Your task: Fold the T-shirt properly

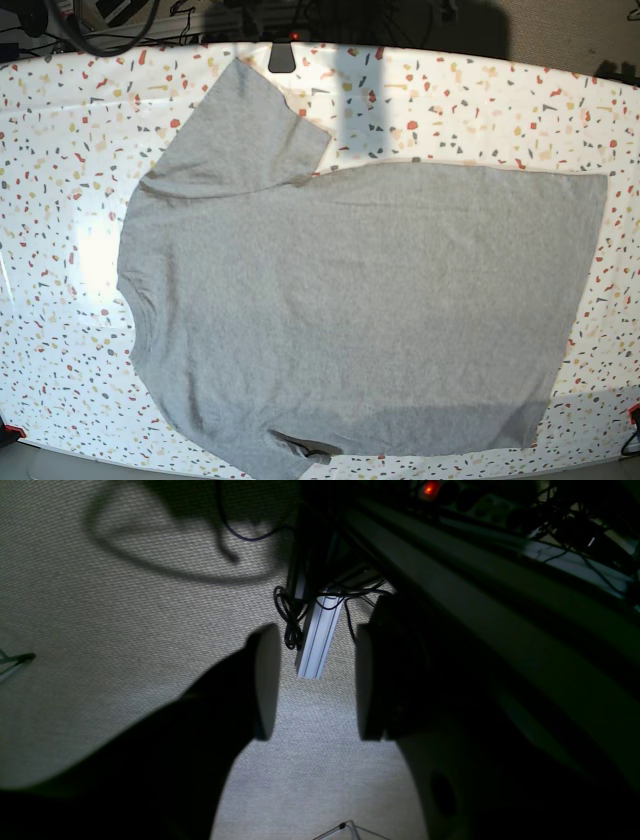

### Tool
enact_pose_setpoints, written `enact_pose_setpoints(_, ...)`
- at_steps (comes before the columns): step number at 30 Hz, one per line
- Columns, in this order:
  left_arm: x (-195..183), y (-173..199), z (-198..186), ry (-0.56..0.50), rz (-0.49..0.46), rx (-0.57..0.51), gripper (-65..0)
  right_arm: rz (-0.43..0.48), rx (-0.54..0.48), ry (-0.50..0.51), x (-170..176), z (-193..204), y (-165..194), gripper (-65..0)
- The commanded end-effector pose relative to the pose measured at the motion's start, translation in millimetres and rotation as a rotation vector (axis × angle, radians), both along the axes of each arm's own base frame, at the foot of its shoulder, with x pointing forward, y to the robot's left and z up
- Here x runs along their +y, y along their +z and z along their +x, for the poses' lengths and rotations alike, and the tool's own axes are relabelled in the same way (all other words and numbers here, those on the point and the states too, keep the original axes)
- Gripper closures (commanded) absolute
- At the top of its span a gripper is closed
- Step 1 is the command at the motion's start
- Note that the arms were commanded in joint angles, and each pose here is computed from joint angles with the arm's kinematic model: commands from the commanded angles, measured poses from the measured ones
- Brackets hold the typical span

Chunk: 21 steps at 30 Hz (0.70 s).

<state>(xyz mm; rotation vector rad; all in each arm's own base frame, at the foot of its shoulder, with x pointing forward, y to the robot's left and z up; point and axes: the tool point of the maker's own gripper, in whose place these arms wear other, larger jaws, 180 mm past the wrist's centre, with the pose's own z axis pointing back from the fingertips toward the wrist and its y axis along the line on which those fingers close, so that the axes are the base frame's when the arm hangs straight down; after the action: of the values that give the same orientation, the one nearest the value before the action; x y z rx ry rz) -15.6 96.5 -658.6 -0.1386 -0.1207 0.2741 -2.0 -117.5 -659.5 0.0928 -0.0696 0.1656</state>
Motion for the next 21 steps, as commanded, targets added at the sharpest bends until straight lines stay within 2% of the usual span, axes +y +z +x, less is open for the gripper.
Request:
enact_pose_setpoints(1, -1.8, 0.5, -2.6, -0.001, -0.005, -0.002, -24.5, 0.008, -0.001, 0.001, 0.3, -0.1, 0.3, -19.3)
enact_pose_setpoints(16, -0.3, 0.8, 2.4, -0.004, -0.002, -0.008, -24.5, 0.004, 0.007, 0.006, -1.7, -1.5, 0.2, -19.3)
enact_pose_setpoints(21, -0.1, 0.8, 2.5, -0.004, -0.002, -0.009, -24.5, -0.007, 0.008, 0.086, -2.7, -3.2, 0.0, -19.3)
